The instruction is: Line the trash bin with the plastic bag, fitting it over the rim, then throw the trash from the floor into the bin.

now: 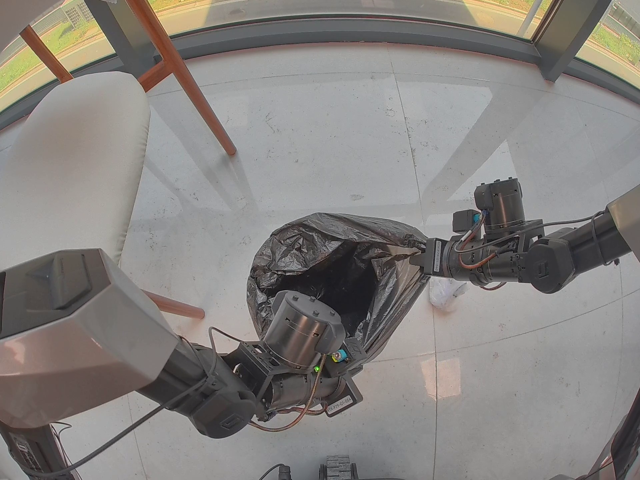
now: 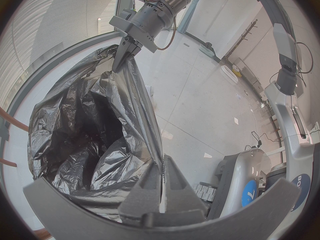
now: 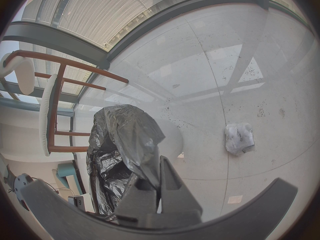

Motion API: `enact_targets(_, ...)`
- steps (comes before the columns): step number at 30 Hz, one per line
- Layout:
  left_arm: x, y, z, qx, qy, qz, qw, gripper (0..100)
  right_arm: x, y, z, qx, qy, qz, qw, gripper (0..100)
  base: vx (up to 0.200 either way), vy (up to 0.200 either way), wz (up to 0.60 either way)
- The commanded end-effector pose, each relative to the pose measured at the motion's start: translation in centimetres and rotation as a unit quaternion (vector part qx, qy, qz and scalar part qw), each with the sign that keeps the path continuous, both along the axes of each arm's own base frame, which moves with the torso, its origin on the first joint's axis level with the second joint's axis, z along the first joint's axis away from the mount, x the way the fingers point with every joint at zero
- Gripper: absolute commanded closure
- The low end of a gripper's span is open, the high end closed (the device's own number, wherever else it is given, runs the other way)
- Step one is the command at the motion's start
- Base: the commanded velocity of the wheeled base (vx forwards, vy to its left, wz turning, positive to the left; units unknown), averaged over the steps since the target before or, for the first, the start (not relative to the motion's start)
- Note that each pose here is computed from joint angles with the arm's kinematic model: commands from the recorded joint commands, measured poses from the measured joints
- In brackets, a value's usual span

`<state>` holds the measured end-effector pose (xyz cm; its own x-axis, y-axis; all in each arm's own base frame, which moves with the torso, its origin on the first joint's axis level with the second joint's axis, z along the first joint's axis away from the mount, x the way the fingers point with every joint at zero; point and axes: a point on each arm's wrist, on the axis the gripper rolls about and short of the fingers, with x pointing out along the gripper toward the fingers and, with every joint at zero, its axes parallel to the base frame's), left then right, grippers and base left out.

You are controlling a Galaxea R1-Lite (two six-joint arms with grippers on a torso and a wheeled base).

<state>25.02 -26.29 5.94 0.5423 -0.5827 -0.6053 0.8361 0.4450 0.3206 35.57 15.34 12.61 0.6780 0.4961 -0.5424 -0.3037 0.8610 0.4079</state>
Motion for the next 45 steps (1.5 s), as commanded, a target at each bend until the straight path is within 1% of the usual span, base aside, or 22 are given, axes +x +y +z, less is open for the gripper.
enact_targets(1,-0.1,0.0,-0.1,0.001,0.001,-0.001,1.0000,100,0.0,-0.1,-0.2,-0.002,0.003,0.000,1.0000,100,0.000,0.000,0.00)
enact_targets(2,-0.1,0.0,-0.1,0.001,0.001,-0.001,1.0000,100,0.0,-0.1,-0.3,-0.002,0.005,-0.001,1.0000,0,0.000,0.000,0.00)
enact_targets(6,-0.1,-0.1,0.0,0.000,0.000,-0.002,1.0000,100,0.2,-0.8,-0.3,-0.002,0.005,-0.012,0.9999,0,0.000,0.000,0.00)
enact_targets(12,-0.2,0.0,-0.3,0.003,0.005,-0.004,1.0000,100,-0.4,-3.1,0.8,0.000,0.002,-0.037,0.9993,0,0.000,0.000,0.00)
enact_targets(18,-0.9,-0.6,-1.4,0.013,0.017,-0.017,0.9996,100,-1.6,-3.7,1.8,0.007,-0.005,-0.037,0.9993,0,0.000,0.000,0.00)
enact_targets(19,-0.9,-0.7,-1.5,0.015,0.019,-0.019,0.9995,0,-1.6,-3.6,1.9,0.009,-0.007,-0.036,0.9993,0,0.000,0.000,0.00)
enact_targets(22,-1.4,-1.7,-2.8,0.018,0.038,-0.023,0.9989,0,-1.4,-3.5,2.4,0.013,-0.018,-0.034,0.9992,0,0.000,0.000,0.00)
enact_targets(24,-1.4,-1.9,-2.9,0.011,0.043,-0.016,0.9989,0,-1.3,-3.3,2.7,0.016,-0.022,-0.032,0.9991,0,0.000,0.000,0.00)
enact_targets(25,-1.0,-2.3,-2.4,-0.004,0.042,-0.005,0.9991,0,-1.2,-3.1,3.0,0.019,-0.028,-0.028,0.9990,0,0.000,0.000,0.00)
enact_targets(28,-0.5,-2.4,-1.8,-0.015,0.035,0.002,0.9993,0,-1.2,-2.6,3.1,0.022,-0.029,-0.017,0.9992,0,0.000,0.000,0.00)
enact_targets(34,-0.3,-1.7,1.4,-0.061,0.020,0.029,0.9975,0,-0.6,-1.2,2.0,0.008,-0.029,0.008,0.9995,0,0.000,0.000,0.00)
enact_targets(38,-0.5,-1.2,3.8,-0.096,0.009,0.053,0.9940,0,1.2,-0.4,1.4,0.016,-0.052,0.007,0.9985,0,0.000,0.000,0.00)
enact_targets(41,0.1,-0.1,5.3,-0.116,-0.002,0.082,0.9899,0,2.3,0.3,1.5,0.026,-0.079,0.010,0.9965,0,0.000,0.000,0.00)
enact_targets(42,0.7,0.7,6.0,-0.126,-0.007,0.100,0.9869,0,2.6,0.9,2.0,0.032,-0.089,0.013,0.9954,0,0.000,0.000,0.00)
enact_targets(43,0.7,0.7,6.0,-0.126,-0.007,0.100,0.9869,0,2.6,0.9,2.0,0.032,-0.089,0.013,0.9954,0,0.000,0.000,0.00)
enact_targets(44,1.7,2.1,7.0,-0.143,-0.014,0.130,0.9810,0,2.6,1.5,2.7,0.041,-0.095,0.018,0.9944,0,0.000,0.000,0.00)
enact_targets(45,2.4,3.1,7.5,-0.153,-0.019,0.149,0.9768,0,2.6,1.8,2.9,0.045,-0.096,0.020,0.9941,0,0.000,0.000,0.00)
